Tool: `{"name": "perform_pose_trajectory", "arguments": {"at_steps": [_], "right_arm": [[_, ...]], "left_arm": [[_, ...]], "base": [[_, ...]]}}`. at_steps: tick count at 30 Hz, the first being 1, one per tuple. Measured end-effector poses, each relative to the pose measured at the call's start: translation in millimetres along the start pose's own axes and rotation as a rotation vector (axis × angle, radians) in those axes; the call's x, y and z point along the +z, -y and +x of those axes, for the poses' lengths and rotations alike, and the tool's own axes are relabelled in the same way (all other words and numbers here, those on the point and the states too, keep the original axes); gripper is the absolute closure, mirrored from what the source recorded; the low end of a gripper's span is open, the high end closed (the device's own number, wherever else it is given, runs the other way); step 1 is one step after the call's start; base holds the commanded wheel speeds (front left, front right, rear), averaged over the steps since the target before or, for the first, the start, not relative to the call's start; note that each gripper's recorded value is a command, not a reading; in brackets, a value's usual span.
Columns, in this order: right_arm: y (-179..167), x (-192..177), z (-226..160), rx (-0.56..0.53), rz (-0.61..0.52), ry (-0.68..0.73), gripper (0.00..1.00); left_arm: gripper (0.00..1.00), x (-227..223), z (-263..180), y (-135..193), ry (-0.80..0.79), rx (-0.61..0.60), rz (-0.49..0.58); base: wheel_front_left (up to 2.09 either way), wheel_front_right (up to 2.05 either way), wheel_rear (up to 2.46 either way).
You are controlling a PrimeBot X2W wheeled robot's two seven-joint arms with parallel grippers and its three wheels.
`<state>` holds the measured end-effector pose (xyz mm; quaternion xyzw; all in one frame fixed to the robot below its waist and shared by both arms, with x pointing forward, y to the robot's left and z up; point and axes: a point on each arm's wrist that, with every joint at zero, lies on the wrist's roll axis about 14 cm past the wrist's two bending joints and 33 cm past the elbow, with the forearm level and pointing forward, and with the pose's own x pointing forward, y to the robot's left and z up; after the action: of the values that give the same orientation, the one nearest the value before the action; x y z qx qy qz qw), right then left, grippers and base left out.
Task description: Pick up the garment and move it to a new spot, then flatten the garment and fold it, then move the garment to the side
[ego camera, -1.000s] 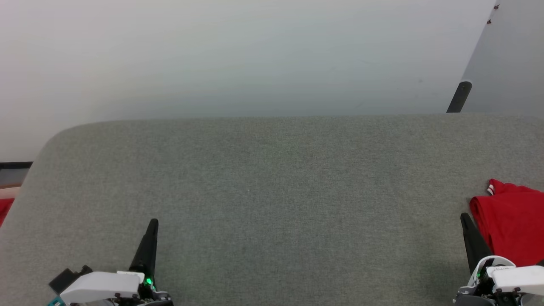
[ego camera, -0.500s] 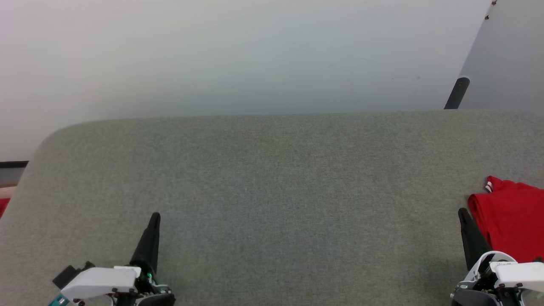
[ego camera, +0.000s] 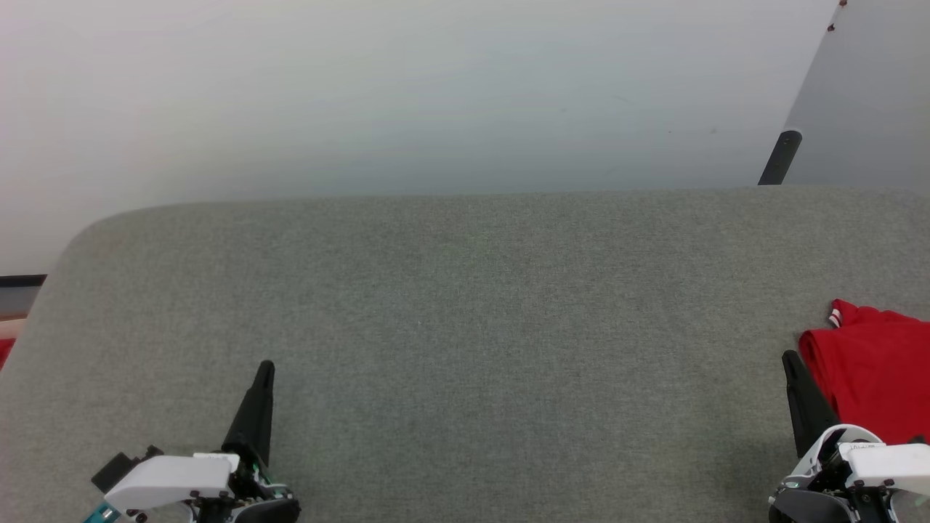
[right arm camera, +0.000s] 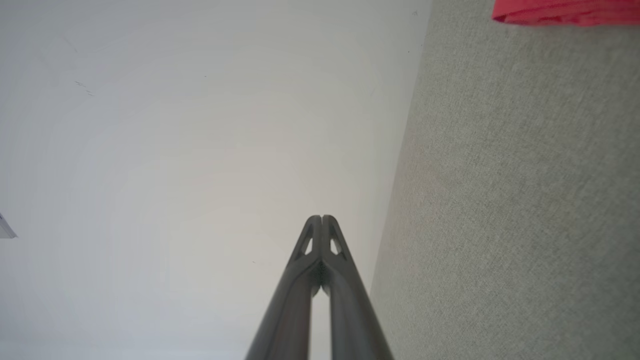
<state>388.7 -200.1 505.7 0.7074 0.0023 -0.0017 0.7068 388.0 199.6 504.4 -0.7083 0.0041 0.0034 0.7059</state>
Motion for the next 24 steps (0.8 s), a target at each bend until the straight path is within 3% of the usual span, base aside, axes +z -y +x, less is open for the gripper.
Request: {"name": "perform_pose_trajectory", "arguments": {"at_steps": [24], "right_arm": [[0.0, -0.1, 0.0, 0.0, 0.0, 0.0, 1.0]], "left_arm": [[1.0, -0.1, 0.0, 0.0, 0.0, 0.0, 0.0]], "base": [[0.0, 0.0, 0.0]]}}
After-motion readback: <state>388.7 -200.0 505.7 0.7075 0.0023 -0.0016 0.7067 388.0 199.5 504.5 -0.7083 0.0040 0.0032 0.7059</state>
